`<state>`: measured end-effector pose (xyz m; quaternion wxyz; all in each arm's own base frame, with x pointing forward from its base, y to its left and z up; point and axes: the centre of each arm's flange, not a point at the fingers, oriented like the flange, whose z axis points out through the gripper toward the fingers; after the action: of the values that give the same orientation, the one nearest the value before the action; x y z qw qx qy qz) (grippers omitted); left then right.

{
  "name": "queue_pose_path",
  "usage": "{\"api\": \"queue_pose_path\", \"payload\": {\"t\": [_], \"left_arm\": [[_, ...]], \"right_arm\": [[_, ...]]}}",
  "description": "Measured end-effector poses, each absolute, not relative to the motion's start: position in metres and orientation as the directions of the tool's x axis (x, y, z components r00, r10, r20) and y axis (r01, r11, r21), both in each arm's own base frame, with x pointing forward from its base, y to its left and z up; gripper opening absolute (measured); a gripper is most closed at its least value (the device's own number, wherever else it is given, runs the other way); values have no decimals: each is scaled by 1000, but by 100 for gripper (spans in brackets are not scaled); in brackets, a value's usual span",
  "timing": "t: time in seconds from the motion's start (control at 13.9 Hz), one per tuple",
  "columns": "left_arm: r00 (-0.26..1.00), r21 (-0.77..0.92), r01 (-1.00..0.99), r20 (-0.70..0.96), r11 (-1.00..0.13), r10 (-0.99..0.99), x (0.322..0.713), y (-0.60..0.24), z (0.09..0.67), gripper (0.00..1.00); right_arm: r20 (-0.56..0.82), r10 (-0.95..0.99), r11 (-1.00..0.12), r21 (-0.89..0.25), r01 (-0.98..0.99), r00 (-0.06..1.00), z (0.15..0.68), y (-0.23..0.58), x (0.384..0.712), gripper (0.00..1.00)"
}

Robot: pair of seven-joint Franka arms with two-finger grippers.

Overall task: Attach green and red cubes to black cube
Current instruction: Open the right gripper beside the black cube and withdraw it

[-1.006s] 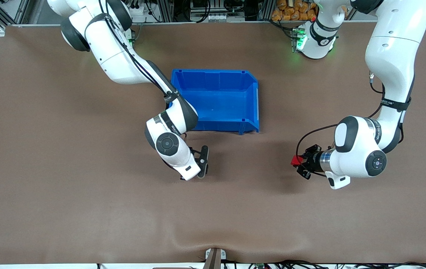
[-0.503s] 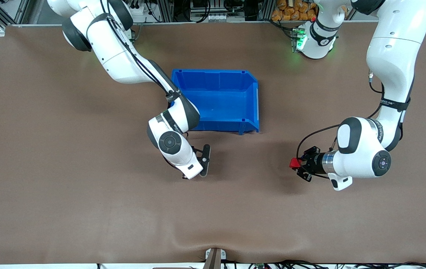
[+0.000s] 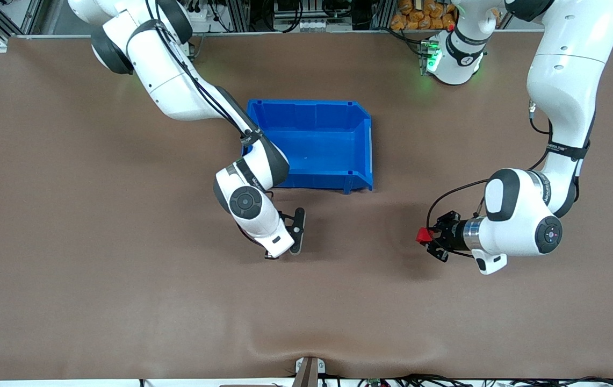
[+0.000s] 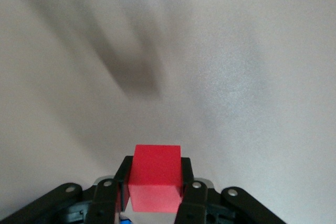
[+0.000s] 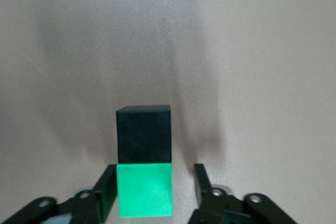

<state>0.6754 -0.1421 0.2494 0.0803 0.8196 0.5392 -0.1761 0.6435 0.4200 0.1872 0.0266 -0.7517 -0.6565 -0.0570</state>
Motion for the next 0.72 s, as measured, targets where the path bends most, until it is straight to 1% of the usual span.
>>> {"api": "queue_pose_path", "payload": {"t": [0.14,0.22,0.43,0.72], "left_arm": [[357,-57,912,-375,-406,856,676,-143,250,40],[356,-57,913,-375,-404,856,676,-144,250,40],[322,-74,925,-372,-374,870,674,-151,250,40],[313,-80,927,-376,-367,872,672,-159,250,40]], "right_arm": [[125,983,-138,42,990,132,186,420,645,93],[127,983,-139,45,989,132,187,420,645,100],[132,982,-140,53,989,132,193,420,647,100],[128,983,-142,53,988,134,207,417,647,100]]}}
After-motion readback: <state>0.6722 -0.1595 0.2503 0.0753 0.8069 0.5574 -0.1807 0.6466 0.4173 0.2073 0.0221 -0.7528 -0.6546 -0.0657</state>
